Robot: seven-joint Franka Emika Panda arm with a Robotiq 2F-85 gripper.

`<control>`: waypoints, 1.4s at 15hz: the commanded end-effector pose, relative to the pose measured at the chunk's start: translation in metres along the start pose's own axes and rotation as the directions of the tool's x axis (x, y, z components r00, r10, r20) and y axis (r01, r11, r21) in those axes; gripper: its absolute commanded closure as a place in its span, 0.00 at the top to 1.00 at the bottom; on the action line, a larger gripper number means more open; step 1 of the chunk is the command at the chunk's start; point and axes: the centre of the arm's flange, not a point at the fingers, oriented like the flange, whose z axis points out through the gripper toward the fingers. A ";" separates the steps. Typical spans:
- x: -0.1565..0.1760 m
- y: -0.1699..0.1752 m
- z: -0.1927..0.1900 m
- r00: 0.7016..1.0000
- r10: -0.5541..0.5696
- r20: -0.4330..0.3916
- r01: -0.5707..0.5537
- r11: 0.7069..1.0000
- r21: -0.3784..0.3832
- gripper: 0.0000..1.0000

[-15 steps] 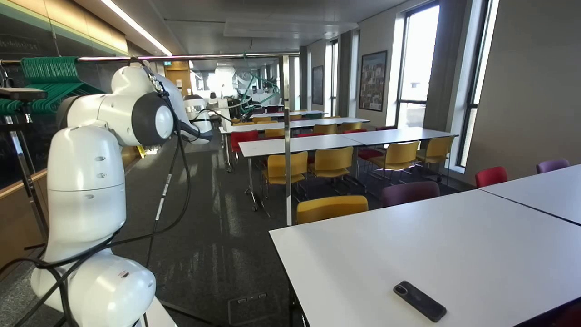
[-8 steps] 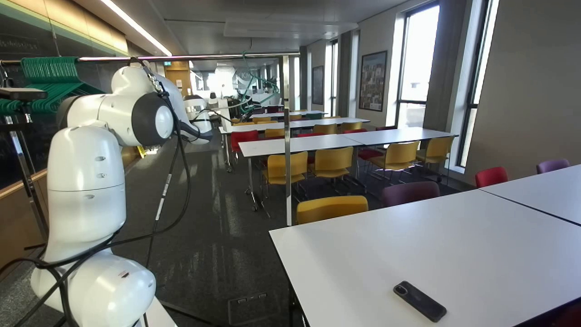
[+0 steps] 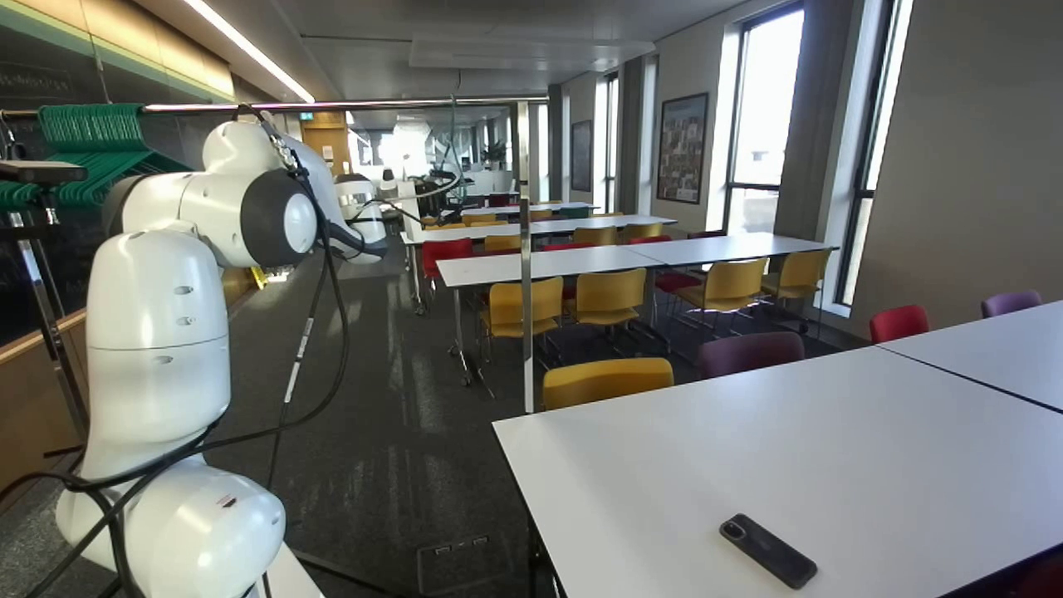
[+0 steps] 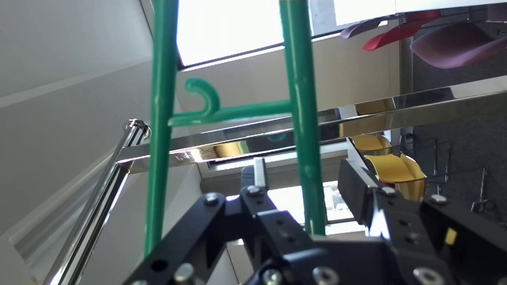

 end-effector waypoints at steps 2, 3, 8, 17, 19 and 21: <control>-0.004 0.009 -0.002 1.000 -0.004 -0.021 0.004 1.000 -0.015 0.22; -0.004 0.009 -0.002 1.000 -0.004 -0.021 0.004 1.000 -0.014 0.14; -0.003 0.009 -0.002 1.000 -0.005 -0.023 0.005 1.000 -0.014 0.00; -0.003 0.008 -0.002 1.000 -0.008 -0.023 0.008 1.000 -0.010 0.64; -0.003 0.008 -0.003 1.000 -0.010 -0.026 0.009 1.000 -0.011 0.36; -0.003 0.008 -0.003 1.000 -0.010 -0.025 0.010 1.000 -0.012 0.28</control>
